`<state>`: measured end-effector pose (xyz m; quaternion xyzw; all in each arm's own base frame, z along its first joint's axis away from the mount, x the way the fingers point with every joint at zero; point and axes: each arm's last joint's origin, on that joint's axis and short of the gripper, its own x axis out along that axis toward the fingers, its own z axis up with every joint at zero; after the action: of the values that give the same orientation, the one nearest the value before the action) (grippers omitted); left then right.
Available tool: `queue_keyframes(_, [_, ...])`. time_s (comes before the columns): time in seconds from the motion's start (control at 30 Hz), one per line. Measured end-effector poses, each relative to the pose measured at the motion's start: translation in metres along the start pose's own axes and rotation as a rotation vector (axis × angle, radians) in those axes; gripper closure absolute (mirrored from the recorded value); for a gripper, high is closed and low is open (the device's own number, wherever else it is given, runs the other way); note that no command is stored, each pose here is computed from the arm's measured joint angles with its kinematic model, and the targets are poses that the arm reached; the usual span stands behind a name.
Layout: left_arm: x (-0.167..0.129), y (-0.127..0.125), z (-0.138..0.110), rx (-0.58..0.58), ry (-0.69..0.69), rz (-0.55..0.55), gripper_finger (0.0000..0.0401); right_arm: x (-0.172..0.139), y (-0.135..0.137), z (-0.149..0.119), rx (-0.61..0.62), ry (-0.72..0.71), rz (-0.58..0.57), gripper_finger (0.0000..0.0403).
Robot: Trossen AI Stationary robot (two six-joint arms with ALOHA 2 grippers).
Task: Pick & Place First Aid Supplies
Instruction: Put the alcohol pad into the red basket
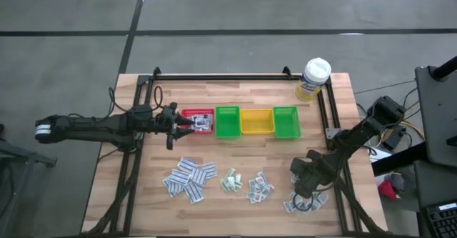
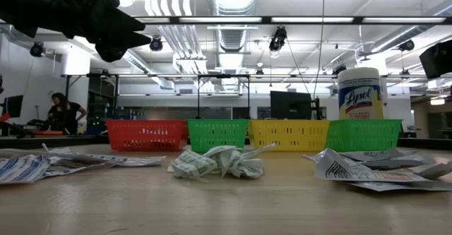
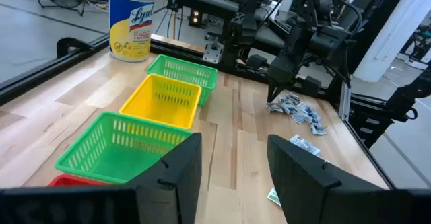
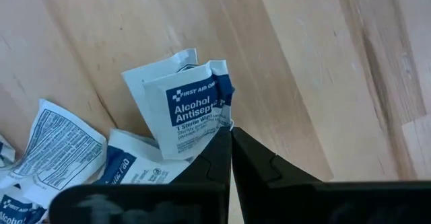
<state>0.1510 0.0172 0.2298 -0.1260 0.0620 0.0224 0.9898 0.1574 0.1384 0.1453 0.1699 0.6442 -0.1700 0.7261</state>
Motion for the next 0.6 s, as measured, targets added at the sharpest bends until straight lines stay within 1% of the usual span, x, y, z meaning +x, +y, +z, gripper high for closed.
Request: queue_keyframes(0.6, [0.0, 0.0, 0.0, -0.001, 0.0, 0.0, 0.0238, -0.0014, 0.0006, -0.0002, -0.034, 0.015, 0.013, 0.0394])
